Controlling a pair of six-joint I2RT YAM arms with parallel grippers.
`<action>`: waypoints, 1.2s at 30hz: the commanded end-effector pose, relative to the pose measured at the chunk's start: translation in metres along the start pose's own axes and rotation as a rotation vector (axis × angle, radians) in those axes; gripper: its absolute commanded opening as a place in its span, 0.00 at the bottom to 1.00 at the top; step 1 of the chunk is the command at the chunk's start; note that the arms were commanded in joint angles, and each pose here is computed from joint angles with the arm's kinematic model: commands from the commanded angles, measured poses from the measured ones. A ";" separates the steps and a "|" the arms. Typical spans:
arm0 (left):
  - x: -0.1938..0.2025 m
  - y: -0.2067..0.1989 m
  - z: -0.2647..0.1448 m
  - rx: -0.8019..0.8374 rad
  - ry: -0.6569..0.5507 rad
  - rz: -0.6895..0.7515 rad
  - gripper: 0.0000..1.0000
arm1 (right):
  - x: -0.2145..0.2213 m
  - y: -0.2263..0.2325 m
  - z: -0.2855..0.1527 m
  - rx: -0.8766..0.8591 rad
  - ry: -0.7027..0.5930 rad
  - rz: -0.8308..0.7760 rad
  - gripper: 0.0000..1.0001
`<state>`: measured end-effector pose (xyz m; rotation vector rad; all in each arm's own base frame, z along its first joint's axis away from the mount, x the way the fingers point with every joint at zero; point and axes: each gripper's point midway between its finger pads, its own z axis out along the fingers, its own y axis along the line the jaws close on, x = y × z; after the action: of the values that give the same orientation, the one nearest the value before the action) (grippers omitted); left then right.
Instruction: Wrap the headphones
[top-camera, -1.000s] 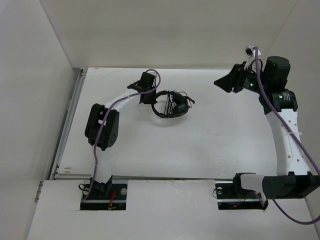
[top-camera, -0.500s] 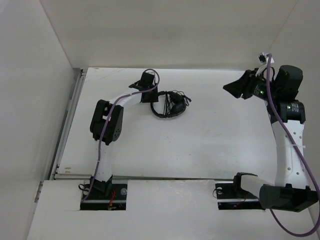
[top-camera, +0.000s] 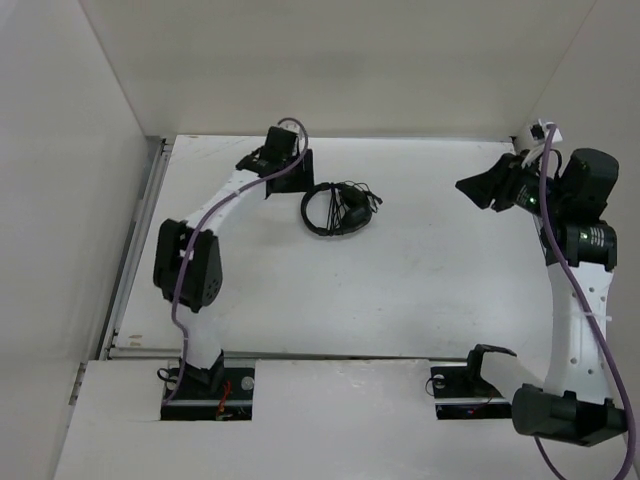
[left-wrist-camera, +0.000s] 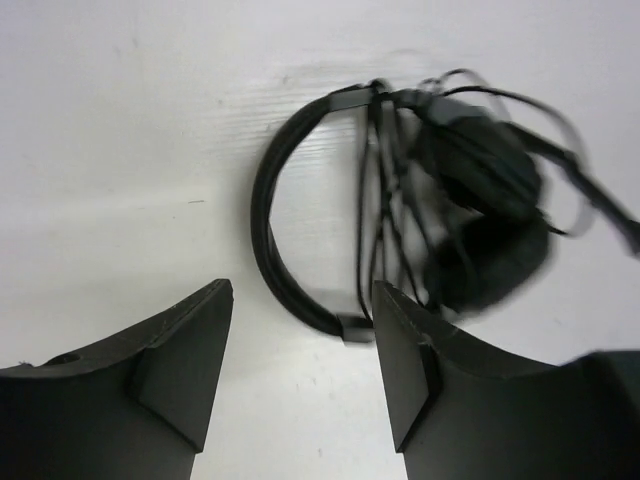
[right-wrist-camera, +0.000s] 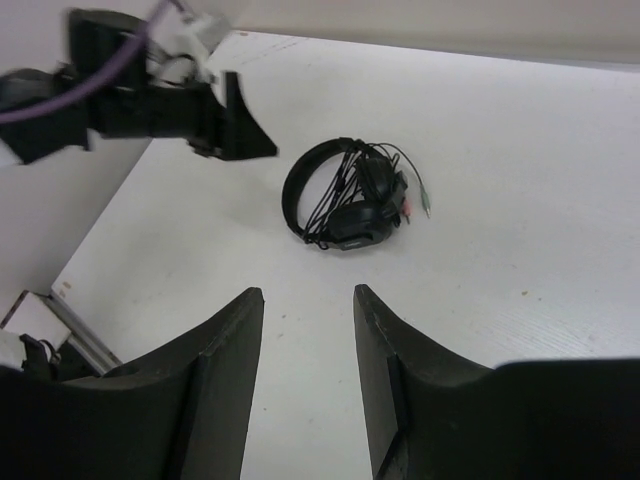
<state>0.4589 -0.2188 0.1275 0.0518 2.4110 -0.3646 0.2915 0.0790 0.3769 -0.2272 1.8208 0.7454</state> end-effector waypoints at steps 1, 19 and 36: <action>-0.088 -0.057 -0.151 0.203 -0.280 0.123 0.55 | -0.010 0.002 -0.018 0.034 -0.068 -0.063 0.48; 0.009 0.170 -0.285 -0.309 -0.305 0.059 0.99 | 0.080 -0.130 -0.144 0.921 0.006 -0.104 0.66; 0.043 0.236 -0.276 -0.342 -0.247 -0.172 1.00 | 0.072 -0.111 -0.162 0.930 0.017 -0.083 1.00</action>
<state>0.2794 0.0855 0.2323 -0.3707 2.2454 -0.0017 0.1857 -0.0957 0.2735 0.3587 2.0618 -0.2055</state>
